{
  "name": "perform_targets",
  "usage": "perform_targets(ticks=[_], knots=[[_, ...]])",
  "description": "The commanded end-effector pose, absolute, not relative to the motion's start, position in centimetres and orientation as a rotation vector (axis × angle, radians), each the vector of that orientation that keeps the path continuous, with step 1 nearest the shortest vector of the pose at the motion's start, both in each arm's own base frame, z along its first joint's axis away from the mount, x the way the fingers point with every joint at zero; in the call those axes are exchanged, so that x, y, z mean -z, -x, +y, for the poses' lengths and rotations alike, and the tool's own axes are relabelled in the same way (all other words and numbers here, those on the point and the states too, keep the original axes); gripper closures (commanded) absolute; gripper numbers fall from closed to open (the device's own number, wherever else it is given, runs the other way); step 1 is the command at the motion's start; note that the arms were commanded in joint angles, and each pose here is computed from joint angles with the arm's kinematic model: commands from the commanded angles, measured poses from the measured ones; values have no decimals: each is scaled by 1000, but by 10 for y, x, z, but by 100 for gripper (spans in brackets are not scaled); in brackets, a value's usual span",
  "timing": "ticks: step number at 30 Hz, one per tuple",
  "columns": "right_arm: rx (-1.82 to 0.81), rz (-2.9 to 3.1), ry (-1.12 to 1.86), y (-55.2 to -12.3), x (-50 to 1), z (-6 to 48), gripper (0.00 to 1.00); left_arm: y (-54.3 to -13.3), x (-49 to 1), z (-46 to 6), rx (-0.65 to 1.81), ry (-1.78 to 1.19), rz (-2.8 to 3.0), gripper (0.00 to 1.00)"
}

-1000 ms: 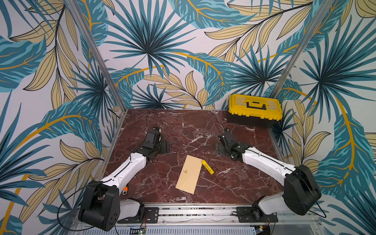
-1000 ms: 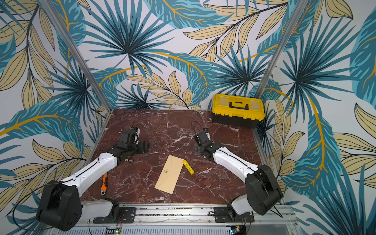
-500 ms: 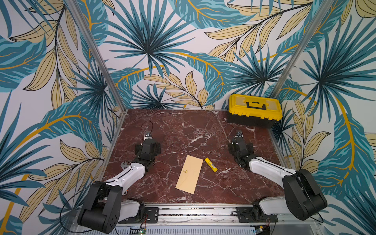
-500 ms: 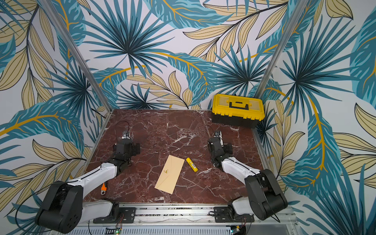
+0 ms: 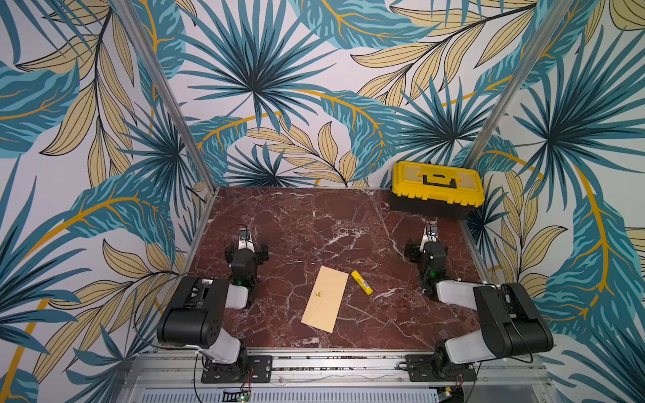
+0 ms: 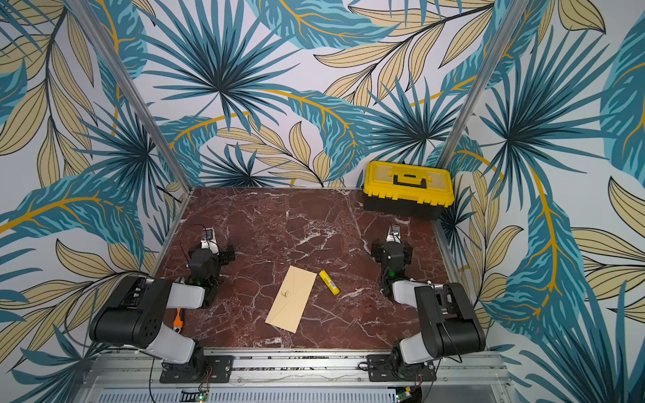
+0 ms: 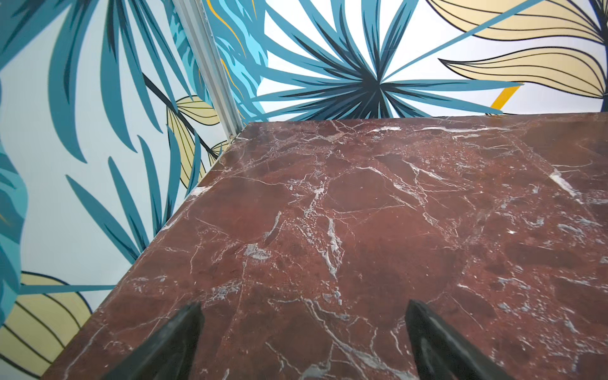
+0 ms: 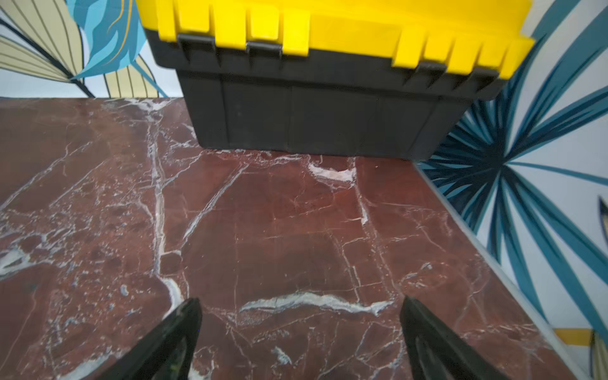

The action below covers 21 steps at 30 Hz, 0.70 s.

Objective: Seal the envelope with a glue stick
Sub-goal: Reset both arms

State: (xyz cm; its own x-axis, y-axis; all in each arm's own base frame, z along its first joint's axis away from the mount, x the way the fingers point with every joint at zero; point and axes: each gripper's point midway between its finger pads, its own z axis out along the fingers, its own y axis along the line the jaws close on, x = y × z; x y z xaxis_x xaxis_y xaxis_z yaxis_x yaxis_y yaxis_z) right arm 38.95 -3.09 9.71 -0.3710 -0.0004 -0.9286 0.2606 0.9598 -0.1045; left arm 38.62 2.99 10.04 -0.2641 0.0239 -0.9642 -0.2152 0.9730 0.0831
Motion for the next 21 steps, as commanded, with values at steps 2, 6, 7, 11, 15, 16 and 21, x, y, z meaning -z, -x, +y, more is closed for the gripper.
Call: perform_targets(ticks=[2, 6, 7, 11, 15, 16, 21], knots=[[178, 1868, -170, -398, -112, -19, 1, -400, -120, 7, -88, 25, 1761, 0], [183, 1859, -171, -396, -113, -20, 1, -400, -119, 14, -111, 68, 1766, 0], [181, 1862, -168, -396, -113, -19, 0, -399, -121, 13, -109, 62, 1757, 0], [178, 1865, -170, -396, -113, -19, 1, -400, -119, 11, -101, 51, 1766, 0], [180, 1868, -168, -397, -112, -19, 1, -400, -119, 11, -101, 52, 1765, 0], [182, 1871, -168, -398, -111, -19, 1, -400, -119, 11, -101, 51, 1765, 0], [175, 1867, -169, -397, -112, -19, 0, -400, -119, 11, -101, 52, 1764, 0]])
